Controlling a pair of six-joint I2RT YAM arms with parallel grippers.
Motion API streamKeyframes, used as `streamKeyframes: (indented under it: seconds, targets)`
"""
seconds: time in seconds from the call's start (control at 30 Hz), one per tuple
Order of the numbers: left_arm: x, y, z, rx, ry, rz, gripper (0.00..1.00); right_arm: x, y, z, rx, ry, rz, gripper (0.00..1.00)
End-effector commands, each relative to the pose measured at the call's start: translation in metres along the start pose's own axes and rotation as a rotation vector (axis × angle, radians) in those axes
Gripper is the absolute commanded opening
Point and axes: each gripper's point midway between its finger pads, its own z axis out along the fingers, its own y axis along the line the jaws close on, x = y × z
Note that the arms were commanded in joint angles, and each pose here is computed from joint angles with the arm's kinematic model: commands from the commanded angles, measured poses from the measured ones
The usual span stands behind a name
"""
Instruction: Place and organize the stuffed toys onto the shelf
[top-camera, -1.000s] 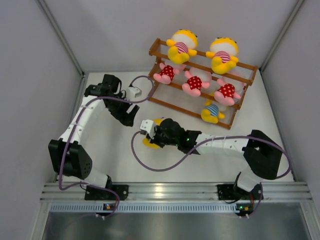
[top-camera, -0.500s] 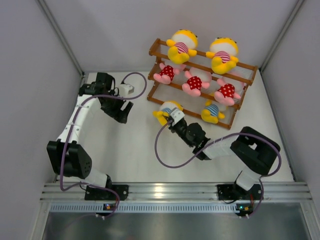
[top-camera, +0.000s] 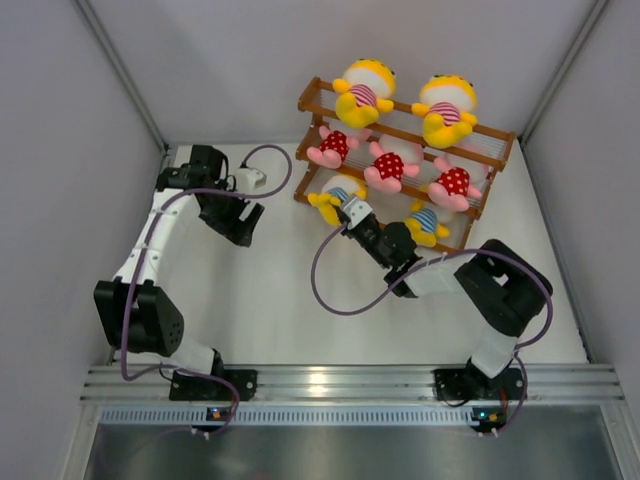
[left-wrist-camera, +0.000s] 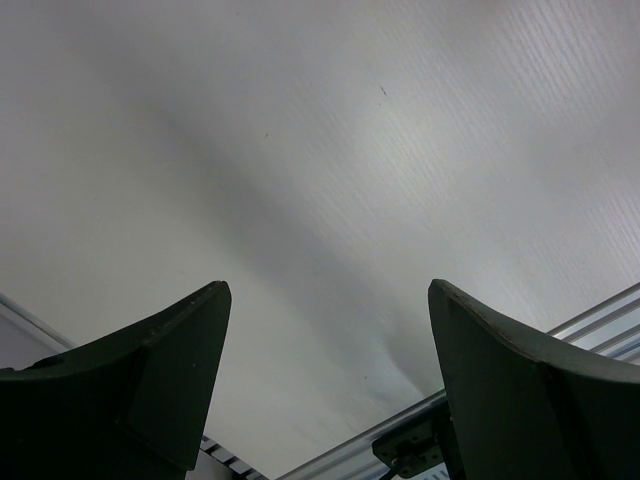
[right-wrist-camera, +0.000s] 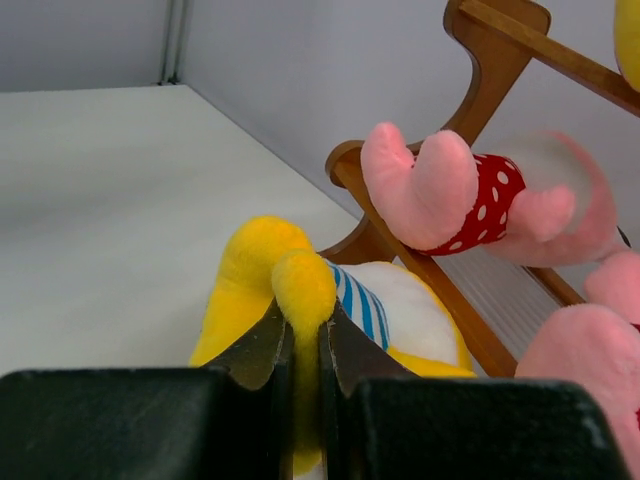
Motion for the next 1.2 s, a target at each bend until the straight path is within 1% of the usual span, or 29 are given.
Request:
streamKeyframes:
  seconds: [0.0, 0.07, 0.2, 0.23, 0.3, 0.33, 0.4, 0.47, 0.53, 0.67, 0.77, 0.93, 1.0, 1.03, 1.07, 1.1, 1.13, 1.17]
  targets:
    - [-0.001, 0.003, 0.001, 0.008, 0.005, 0.002, 0.86, -0.053, -0.013, 0.012, -0.022, -0.151, -0.051, 0.00]
    - [-0.003, 0.003, 0.002, 0.013, 0.004, -0.007, 0.86, -0.037, -0.022, 0.013, -0.014, -0.113, -0.042, 0.00]
    - [-0.002, 0.003, 0.001, 0.015, 0.000, -0.005, 0.86, 0.001, -0.024, 0.012, -0.003, -0.024, -0.032, 0.00]
    - [-0.002, 0.003, 0.000, 0.013, -0.002, 0.000, 0.86, 0.019, -0.024, 0.012, 0.010, 0.029, -0.042, 0.00]
    - [-0.001, 0.004, 0.000, 0.007, 0.002, 0.000, 0.86, 0.033, -0.029, 0.013, 0.042, 0.074, -0.051, 0.00]
    - [0.000, 0.004, 0.000, 0.006, 0.003, 0.002, 0.86, 0.048, -0.026, 0.012, 0.034, 0.111, -0.056, 0.00]
    - [0.000, 0.004, -0.001, 0.002, 0.000, 0.004, 0.86, 0.061, -0.030, 0.013, 0.042, 0.154, -0.061, 0.00]
    - [0.001, 0.005, -0.003, -0.001, -0.003, 0.009, 0.86, 0.082, -0.032, 0.011, 0.049, 0.235, -0.082, 0.00]
    - [0.002, 0.005, -0.003, -0.001, -0.001, 0.008, 0.86, 0.091, -0.037, 0.008, 0.077, 0.266, -0.107, 0.00]
    - [0.001, 0.006, -0.002, 0.001, 0.000, 0.003, 0.86, 0.093, -0.047, 0.015, 0.103, 0.288, -0.114, 0.00]
    - [0.000, 0.005, -0.003, 0.002, -0.004, 0.002, 0.86, 0.111, -0.046, 0.019, 0.064, 0.377, -0.132, 0.00]
    - [0.000, 0.007, -0.004, -0.003, -0.006, 0.007, 0.86, 0.120, -0.047, 0.025, 0.021, 0.413, -0.144, 0.01]
    - [0.001, 0.007, -0.004, -0.007, -0.004, 0.010, 0.86, 0.120, -0.046, 0.023, 0.018, 0.414, -0.144, 0.05]
    - [0.001, 0.008, -0.003, -0.006, -0.003, 0.009, 0.86, 0.117, -0.047, 0.023, 0.024, 0.403, -0.143, 0.16]
    - [0.001, 0.008, -0.004, -0.009, -0.003, 0.010, 0.86, 0.118, -0.046, 0.022, 0.019, 0.409, -0.143, 0.23]
    - [0.001, 0.008, -0.004, -0.010, -0.001, 0.011, 0.86, 0.119, -0.046, 0.021, 0.012, 0.415, -0.148, 0.28]
    - [0.002, 0.009, -0.004, -0.010, -0.001, 0.013, 0.86, 0.122, -0.043, 0.018, -0.008, 0.437, -0.152, 0.35]
    - [0.001, 0.009, -0.004, -0.013, -0.003, 0.016, 0.86, 0.122, -0.043, 0.018, -0.015, 0.442, -0.156, 0.39]
